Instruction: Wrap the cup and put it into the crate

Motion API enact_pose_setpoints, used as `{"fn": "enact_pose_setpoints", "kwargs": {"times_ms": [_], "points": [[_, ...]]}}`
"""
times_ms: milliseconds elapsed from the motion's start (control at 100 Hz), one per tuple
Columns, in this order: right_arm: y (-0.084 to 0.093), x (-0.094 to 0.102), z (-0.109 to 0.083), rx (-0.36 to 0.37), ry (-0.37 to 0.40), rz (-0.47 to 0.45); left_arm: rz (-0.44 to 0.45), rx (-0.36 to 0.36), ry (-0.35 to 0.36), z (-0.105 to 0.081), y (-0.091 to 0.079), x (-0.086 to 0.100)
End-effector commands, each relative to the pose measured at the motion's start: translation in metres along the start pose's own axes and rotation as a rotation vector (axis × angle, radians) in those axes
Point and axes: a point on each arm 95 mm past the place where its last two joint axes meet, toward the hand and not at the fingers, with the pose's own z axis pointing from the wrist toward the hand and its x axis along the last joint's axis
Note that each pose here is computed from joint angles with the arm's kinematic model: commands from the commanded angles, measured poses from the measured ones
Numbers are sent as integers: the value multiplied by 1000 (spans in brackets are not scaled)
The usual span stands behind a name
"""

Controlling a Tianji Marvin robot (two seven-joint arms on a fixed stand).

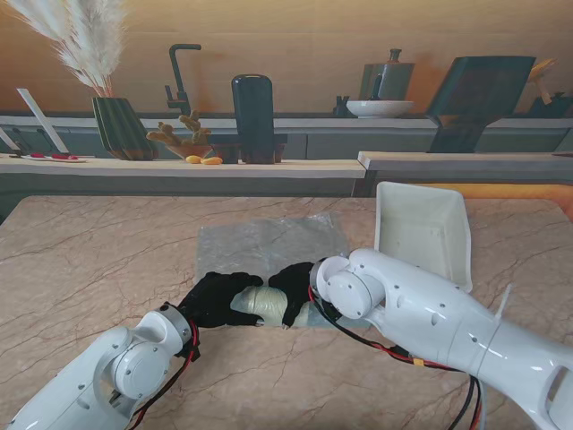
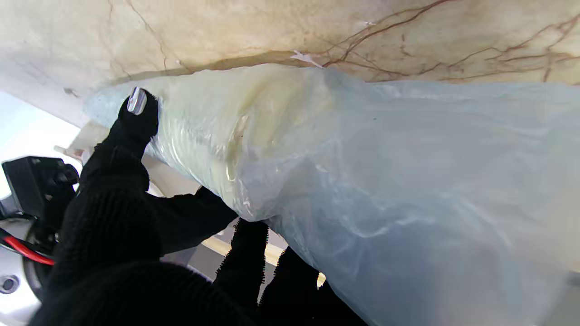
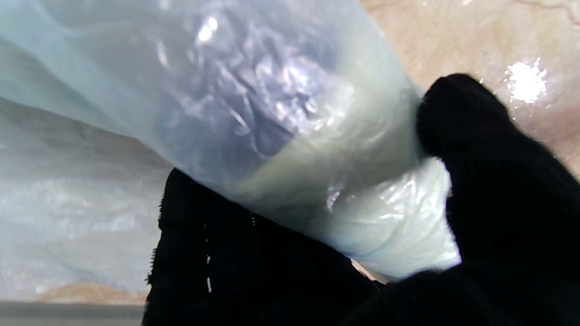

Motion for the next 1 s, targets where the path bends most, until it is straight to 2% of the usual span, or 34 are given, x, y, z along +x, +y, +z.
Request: {"fn": "enact_pose_setpoints", "kwargs": {"times_ms": [0,110,250,380,480,580,740,900,990], "points": [[-45,-22,6,134,-62,20,16,-23,8,-4,8,3],[-41,-34,10,170,-58,114,109,-93,-3,-2,13,4],[-36,-46,14,246,-32,220,148,-160,-34,8,19,4],[-33,-49,14,283,-34,256,176,-200,-66,16,23,-1],[-33,-51,9,263,-34,258,143,-212,-95,19,25,-5],[-31,-52,1,157,-40,271,110,-228,-121,19,25,-9],[-25,-50,-19,-116,-45,301,73,-270,-158,17,24,-15],[-20,-43,-44,-351,-4,272,-56,-321,-214,18,23,-22],[-20,-37,-55,-453,24,229,-87,-344,-235,18,23,-26]]}}
